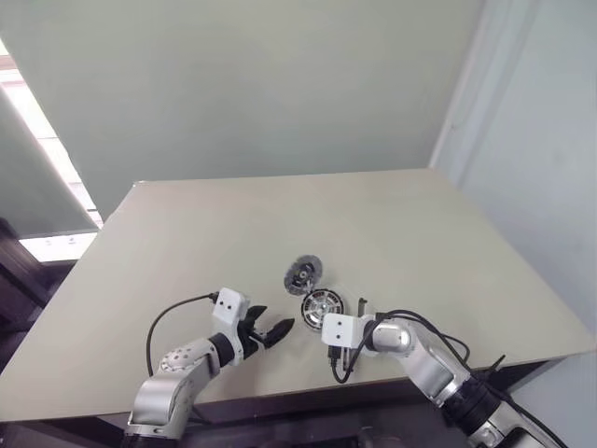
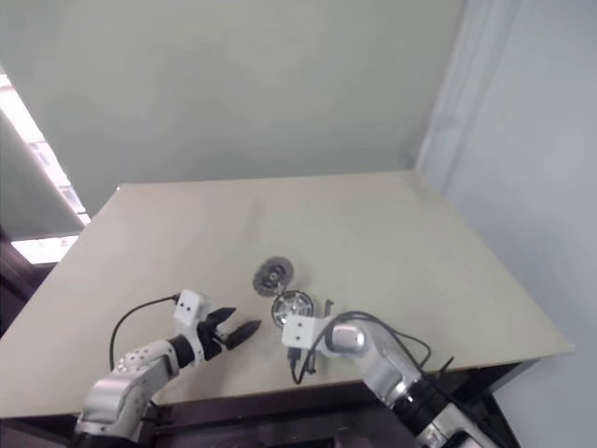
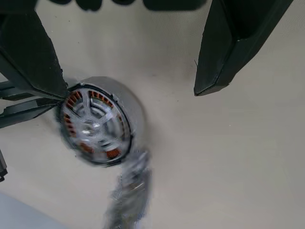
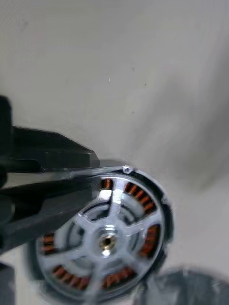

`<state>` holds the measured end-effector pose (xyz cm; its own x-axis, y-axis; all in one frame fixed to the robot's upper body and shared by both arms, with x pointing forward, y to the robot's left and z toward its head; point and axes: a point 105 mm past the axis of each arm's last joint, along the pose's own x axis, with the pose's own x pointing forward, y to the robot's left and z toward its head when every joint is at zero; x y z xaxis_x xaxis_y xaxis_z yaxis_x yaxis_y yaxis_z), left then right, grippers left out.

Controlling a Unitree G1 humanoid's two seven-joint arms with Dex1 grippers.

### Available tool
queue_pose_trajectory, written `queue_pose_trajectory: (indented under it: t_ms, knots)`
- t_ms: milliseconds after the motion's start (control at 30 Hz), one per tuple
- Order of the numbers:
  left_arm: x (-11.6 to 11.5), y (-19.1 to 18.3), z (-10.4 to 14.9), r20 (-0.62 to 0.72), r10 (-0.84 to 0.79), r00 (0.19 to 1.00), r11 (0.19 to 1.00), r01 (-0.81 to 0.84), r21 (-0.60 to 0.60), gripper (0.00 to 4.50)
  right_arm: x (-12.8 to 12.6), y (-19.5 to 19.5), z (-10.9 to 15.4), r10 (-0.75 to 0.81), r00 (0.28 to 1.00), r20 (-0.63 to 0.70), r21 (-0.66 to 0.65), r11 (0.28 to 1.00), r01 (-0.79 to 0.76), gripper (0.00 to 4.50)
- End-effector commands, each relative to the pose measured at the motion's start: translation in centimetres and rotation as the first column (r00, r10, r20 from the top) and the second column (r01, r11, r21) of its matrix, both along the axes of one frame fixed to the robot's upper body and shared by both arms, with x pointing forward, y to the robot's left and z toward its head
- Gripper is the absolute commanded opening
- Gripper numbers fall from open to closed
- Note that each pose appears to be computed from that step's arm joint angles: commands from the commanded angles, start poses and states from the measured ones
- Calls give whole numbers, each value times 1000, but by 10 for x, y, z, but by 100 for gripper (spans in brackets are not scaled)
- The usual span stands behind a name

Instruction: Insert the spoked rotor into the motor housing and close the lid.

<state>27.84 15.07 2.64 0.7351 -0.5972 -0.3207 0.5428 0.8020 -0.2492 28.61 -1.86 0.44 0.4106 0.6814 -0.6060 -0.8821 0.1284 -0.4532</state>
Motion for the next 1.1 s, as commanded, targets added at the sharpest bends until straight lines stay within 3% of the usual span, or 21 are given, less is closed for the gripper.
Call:
queue_pose_trajectory:
  t_ms: [33,367,667,833,1000,1100]
  knots:
    - [7,-4,11,55,-10,998,1000,10,-4,450,5,6,20,-65,997,-43,118,991,69,0]
    - [9,-1,10,60,8,998,1000,-8,-3,450,-1,22,55,-210,941,-265,291,913,286,0]
    - [10,3,10,71,39,997,999,-38,-22,450,-21,43,66,-212,858,-469,324,862,390,0]
    - [16,12,22,82,123,989,986,-112,-123,450,-24,51,52,-238,839,-490,297,859,417,0]
    - [18,19,22,82,153,985,982,-142,-126,450,-25,64,45,-246,833,-495,306,848,433,0]
    - [18,20,21,79,154,985,982,-143,-122,450,-18,68,46,-252,868,-429,331,850,410,0]
